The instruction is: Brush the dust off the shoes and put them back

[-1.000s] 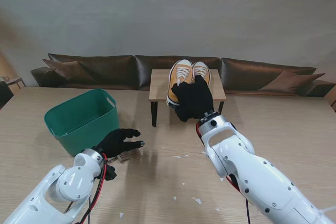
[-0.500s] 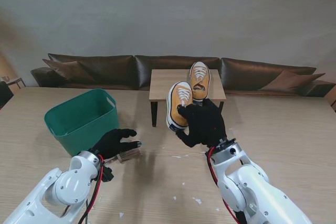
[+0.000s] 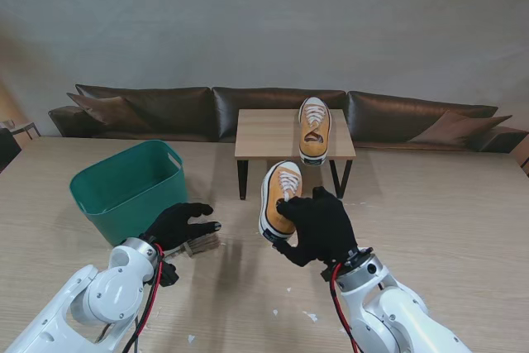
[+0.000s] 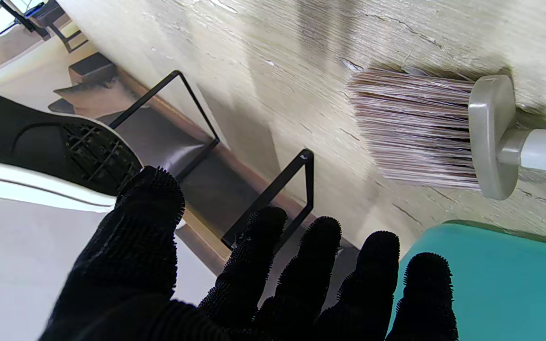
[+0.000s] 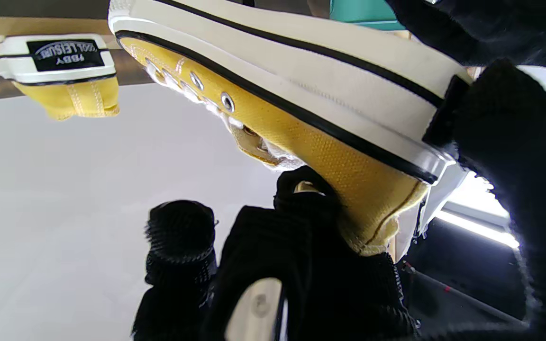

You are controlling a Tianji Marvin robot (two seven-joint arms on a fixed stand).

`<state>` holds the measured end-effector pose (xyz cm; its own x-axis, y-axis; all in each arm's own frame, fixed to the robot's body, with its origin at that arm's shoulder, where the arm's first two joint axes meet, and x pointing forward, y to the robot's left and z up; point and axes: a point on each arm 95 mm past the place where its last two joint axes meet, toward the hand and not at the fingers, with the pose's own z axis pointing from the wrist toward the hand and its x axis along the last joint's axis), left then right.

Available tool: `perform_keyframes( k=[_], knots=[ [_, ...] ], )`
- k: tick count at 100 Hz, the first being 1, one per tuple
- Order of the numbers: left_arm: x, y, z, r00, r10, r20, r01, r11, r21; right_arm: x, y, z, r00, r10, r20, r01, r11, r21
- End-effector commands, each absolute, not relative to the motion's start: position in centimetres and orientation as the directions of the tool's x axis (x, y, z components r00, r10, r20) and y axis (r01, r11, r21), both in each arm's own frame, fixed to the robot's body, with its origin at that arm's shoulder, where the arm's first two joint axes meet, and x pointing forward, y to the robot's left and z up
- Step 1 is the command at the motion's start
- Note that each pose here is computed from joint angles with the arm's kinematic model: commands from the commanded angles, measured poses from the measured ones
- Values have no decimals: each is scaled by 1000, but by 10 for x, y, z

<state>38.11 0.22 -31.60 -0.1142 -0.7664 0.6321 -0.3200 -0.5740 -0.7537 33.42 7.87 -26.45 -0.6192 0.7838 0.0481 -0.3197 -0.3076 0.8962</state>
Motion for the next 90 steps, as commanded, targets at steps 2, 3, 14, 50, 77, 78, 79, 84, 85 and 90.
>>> perform_keyframes(
  k=[2, 3, 14, 50, 77, 78, 79, 84, 85, 90],
  knots=[
    [379, -1, -316, -110, -763, 638, -332, -577, -747, 335, 84, -271, -634, 773, 35, -305, -291, 907],
    [379, -1, -316, -109, -763, 638, -332, -577, -747, 335, 85, -272, -635, 772, 34, -303, -290, 908],
    [379, -1, -315, -104, -763, 638, -331, -578, -746, 342, 91, -281, -650, 759, 17, -285, -264, 922],
    [378, 1, -315, -92, -766, 636, -326, -580, -746, 359, 111, -310, -663, 749, 2, -212, -191, 958],
    [377, 1, -316, -84, -766, 638, -328, -583, -743, 373, 120, -332, -665, 747, -5, -159, -135, 978],
    [377, 1, -316, -83, -766, 638, -328, -583, -743, 373, 120, -333, -665, 747, -4, -157, -134, 979],
    [377, 1, -316, -83, -766, 638, -328, -584, -743, 374, 120, -334, -664, 747, -4, -154, -132, 979],
    [378, 1, -316, -81, -765, 639, -328, -585, -742, 375, 120, -338, -664, 748, 1, -140, -126, 982],
    [378, 1, -316, -80, -765, 639, -328, -585, -742, 376, 120, -339, -664, 748, 2, -138, -125, 983],
    [378, 1, -316, -79, -764, 640, -329, -586, -740, 376, 120, -343, -662, 749, 14, -119, -124, 985]
  ],
)
